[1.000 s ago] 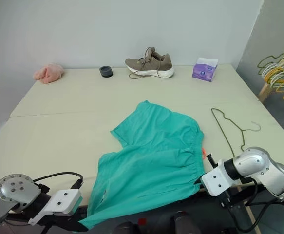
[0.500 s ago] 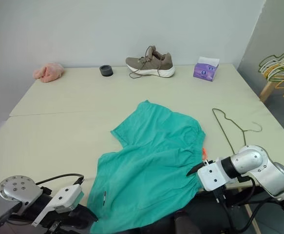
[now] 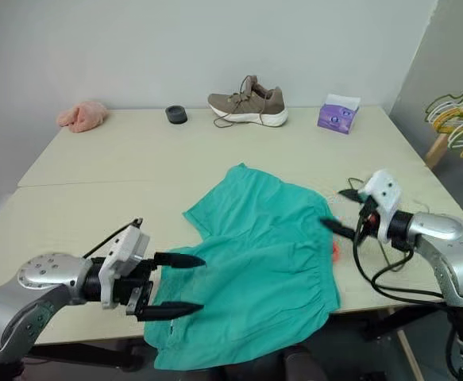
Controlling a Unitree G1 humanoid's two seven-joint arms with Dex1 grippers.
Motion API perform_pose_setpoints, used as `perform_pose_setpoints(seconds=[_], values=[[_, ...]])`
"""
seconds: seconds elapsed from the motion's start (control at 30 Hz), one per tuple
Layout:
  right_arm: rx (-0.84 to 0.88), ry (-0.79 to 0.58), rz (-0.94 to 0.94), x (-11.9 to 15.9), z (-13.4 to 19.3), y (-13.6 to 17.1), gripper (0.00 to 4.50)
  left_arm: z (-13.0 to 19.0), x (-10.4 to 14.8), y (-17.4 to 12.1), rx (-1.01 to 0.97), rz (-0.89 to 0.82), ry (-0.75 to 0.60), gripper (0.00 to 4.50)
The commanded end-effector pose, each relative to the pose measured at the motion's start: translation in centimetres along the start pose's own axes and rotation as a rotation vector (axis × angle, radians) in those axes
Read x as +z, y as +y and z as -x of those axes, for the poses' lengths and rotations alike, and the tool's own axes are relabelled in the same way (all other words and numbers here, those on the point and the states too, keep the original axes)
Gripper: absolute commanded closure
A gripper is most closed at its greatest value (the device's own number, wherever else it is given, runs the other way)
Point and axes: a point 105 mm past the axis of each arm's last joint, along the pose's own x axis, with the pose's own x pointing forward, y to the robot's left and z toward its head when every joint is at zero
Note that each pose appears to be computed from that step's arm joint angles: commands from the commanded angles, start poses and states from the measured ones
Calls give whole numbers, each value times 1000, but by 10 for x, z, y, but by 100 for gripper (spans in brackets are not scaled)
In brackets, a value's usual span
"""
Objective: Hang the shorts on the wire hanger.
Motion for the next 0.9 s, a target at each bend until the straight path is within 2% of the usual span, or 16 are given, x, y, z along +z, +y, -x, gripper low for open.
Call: perform_pose_setpoints(seconds=[0.03,0.13,0.23,0.37,0.57,0.67,0.9], values=[[-290,42,-58,-13,14,-42,0,-3,22,8,13,-72,-43,1],[-451,143,-98,-38,21,-65,0,-5,37,27,66,-178,-47,1],[-507,225,-148,-57,24,-75,0,-6,47,35,76,-217,-65,1],[-489,339,-240,-84,22,-78,0,-7,56,39,66,-267,-68,1],[-429,452,-300,-108,12,-79,0,-8,59,41,57,-304,-57,1],[-417,513,-353,-120,11,-78,54,-10,60,38,56,-306,-58,0],[-390,631,-400,-146,14,-71,282,-10,61,37,69,-309,-54,0]])
